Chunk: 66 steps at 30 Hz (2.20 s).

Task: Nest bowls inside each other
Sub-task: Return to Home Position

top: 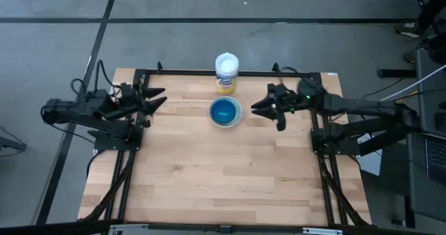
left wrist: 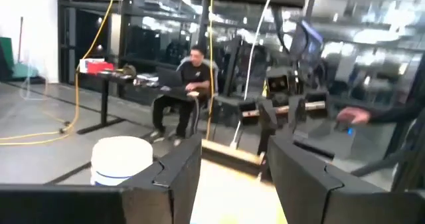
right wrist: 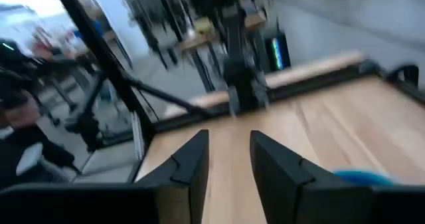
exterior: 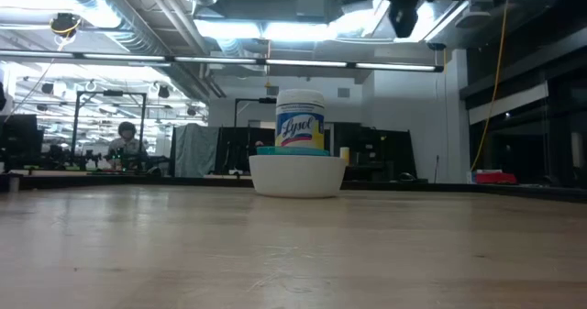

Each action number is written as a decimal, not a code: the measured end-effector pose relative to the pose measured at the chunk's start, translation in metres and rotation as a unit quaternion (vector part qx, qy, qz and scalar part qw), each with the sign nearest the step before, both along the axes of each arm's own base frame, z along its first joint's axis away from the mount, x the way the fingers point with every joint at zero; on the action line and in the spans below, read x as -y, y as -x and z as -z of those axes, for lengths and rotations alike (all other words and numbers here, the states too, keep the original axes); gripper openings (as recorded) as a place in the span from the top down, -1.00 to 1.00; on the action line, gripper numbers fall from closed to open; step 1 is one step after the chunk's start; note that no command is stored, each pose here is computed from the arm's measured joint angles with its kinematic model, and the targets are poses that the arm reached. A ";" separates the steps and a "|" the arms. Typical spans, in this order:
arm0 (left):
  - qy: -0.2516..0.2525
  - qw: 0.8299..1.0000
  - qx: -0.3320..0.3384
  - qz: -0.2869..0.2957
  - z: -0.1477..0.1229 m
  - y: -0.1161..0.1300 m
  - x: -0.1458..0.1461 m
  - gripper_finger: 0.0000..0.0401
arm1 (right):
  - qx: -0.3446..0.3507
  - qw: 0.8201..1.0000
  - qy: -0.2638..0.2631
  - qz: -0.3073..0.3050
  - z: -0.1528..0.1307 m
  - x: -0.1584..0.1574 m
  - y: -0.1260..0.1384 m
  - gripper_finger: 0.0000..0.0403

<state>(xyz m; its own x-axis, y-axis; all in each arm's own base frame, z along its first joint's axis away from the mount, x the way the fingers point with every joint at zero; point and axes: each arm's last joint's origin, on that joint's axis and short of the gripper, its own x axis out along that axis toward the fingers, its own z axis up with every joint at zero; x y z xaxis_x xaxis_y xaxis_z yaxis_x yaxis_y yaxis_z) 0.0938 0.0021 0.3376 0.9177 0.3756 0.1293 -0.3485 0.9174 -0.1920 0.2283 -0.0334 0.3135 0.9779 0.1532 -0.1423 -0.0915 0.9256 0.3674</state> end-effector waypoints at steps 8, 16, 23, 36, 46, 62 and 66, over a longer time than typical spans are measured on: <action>-0.002 1.000 0.015 -0.006 0.043 0.005 -0.013 0.15 | 0.022 0.999 0.026 -0.010 0.049 -0.005 0.025 0.42; -0.023 1.000 -0.001 -0.019 0.095 0.003 -0.023 0.15 | 0.082 0.993 0.072 0.032 0.098 -0.002 0.046 0.35; -0.063 0.996 -0.047 -0.041 0.121 -0.003 -0.027 0.15 | 0.064 0.987 0.139 0.059 0.127 0.000 0.058 0.41; -0.094 0.994 -0.038 -0.049 0.155 -0.009 -0.028 0.15 | 0.072 0.981 0.163 0.080 0.156 0.006 0.081 0.43; -0.098 0.995 -0.031 -0.008 0.156 -0.008 -0.023 0.15 | 0.092 0.979 0.167 0.068 0.151 0.016 0.087 0.47; -0.069 0.997 -0.032 -0.032 0.158 -0.004 -0.011 0.15 | 0.062 0.982 0.131 0.121 0.146 0.001 0.122 0.42; -0.065 0.997 -0.033 -0.036 0.158 -0.004 -0.008 0.15 | 0.086 0.979 0.131 0.131 0.142 -0.003 0.129 0.42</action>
